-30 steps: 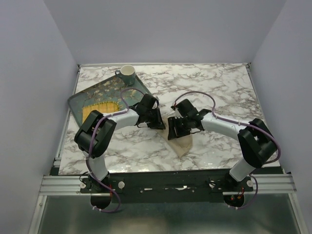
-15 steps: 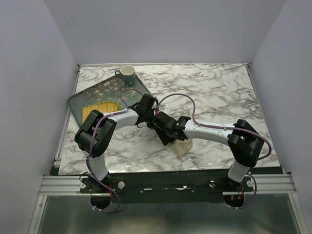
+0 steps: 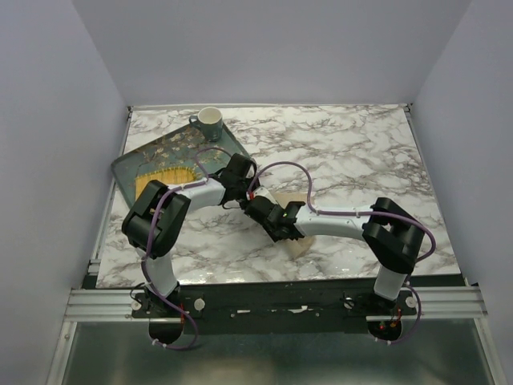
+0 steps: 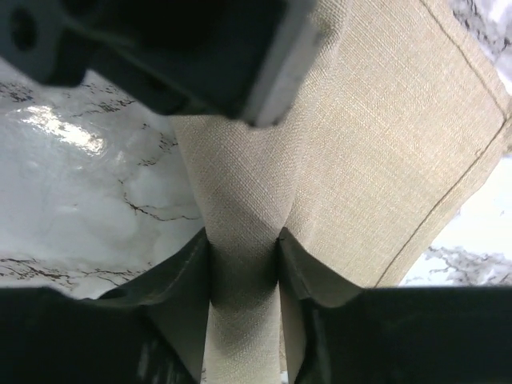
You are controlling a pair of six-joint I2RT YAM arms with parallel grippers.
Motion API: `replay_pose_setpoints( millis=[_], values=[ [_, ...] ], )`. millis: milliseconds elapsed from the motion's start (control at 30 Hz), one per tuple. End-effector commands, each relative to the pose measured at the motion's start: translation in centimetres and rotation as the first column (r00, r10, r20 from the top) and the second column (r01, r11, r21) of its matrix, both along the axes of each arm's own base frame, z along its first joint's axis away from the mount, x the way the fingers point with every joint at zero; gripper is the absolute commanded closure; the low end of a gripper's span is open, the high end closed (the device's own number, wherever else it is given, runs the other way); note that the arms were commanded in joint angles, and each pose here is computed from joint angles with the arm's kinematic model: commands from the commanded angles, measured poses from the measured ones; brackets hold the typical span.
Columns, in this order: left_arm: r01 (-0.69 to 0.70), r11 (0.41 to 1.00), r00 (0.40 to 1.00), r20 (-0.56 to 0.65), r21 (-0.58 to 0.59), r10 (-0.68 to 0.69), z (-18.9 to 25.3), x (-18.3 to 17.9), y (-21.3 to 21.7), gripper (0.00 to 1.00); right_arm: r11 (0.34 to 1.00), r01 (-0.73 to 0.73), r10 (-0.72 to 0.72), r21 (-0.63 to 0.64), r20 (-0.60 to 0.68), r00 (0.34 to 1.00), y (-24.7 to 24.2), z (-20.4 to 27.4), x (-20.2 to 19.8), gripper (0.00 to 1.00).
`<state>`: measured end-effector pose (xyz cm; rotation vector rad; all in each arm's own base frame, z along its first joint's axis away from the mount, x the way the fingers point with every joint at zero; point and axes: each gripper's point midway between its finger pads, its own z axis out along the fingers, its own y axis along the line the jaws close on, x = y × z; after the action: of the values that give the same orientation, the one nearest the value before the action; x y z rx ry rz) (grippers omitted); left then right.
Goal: Fold the napkin, place the utensils inside, and roll it up
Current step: Roll the napkin with the utensil
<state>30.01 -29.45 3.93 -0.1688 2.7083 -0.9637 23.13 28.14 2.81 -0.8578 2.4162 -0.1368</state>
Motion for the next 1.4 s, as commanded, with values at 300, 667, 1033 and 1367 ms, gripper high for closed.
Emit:
replay_pose_setpoints(
  millis=[300,667,1033,1367],
  values=[
    [-0.011,0.995,0.987,0.158,0.095,-0.004,3.7,1.6,3.4,0.41,0.973,-0.067,0.114,0.221,-0.207,0.972,1.8,-2.1,-0.7,0.78],
    [-0.124,0.989,0.951,0.293,0.083,0.094,9.7,4.0,7.4,0.37,0.850,-0.028,0.316,0.526,-0.467,0.826,3.2,-1.7,-2.1,0.80],
    [-0.109,0.994,0.980,0.165,-0.005,0.108,7.1,-0.6,7.0,0.29,0.746,0.191,0.381,0.638,-0.644,0.664,2.5,-3.3,-1.1,0.74],
    [-0.064,0.996,0.994,0.088,0.055,0.059,4.3,-1.9,3.7,0.23,0.705,0.276,0.373,0.654,-0.672,0.640,1.1,-4.0,0.9,0.70]
  ],
)
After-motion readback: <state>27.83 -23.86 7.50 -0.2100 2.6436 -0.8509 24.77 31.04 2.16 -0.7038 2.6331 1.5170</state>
